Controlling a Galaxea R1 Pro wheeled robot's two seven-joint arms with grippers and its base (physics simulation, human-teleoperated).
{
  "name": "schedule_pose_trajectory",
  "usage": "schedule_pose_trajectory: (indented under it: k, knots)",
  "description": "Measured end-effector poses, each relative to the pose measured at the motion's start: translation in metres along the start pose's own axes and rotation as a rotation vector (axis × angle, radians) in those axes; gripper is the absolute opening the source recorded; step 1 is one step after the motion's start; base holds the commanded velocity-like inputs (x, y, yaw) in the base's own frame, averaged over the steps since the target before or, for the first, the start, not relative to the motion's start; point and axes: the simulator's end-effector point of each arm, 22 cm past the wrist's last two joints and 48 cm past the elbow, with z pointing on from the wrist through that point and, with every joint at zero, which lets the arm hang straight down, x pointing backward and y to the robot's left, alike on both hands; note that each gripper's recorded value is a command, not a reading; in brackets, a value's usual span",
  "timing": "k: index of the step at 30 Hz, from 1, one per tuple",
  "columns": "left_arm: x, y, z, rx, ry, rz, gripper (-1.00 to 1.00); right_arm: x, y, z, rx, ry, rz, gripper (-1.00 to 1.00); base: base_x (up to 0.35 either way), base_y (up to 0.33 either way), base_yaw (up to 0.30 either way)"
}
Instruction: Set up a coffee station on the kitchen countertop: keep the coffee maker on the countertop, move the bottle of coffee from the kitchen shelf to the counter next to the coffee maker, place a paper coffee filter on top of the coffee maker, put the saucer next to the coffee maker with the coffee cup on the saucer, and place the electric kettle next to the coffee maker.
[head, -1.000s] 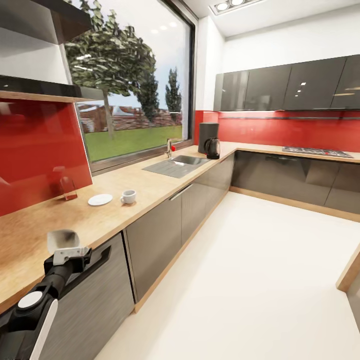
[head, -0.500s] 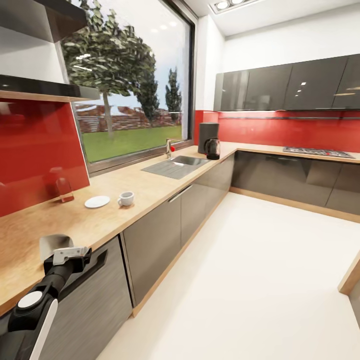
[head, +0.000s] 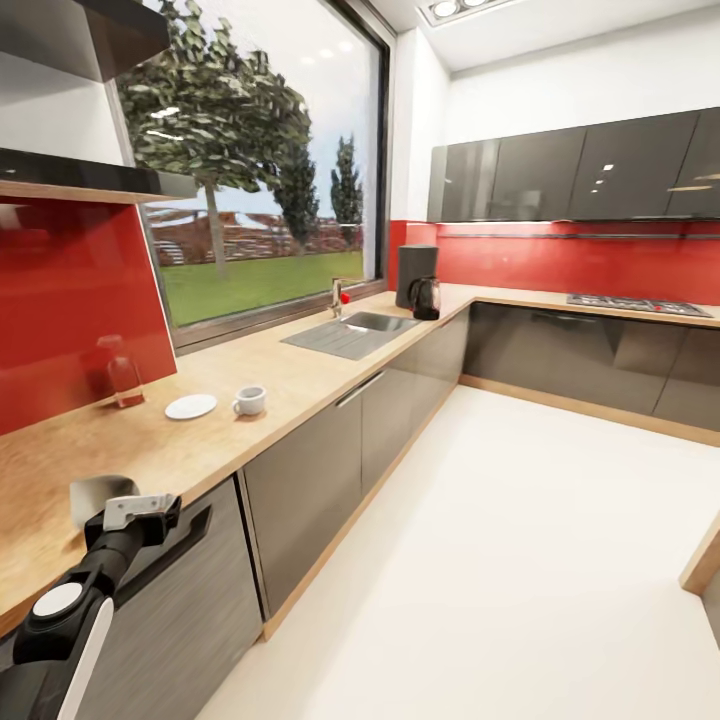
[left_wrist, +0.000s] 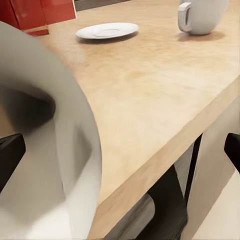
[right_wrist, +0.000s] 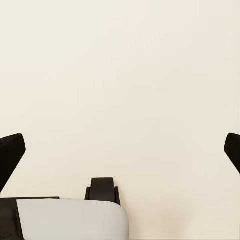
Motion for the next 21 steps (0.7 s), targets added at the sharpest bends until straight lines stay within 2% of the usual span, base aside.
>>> schedule_pose_trajectory:
  k: [21]
  knots:
    - [0.001,0.014,0.000,-0.027,0.001,-0.009,1.00,0.000,0.000,0.000,0.000,0.000,0.000,1.00,0.031,0.025,0.000]
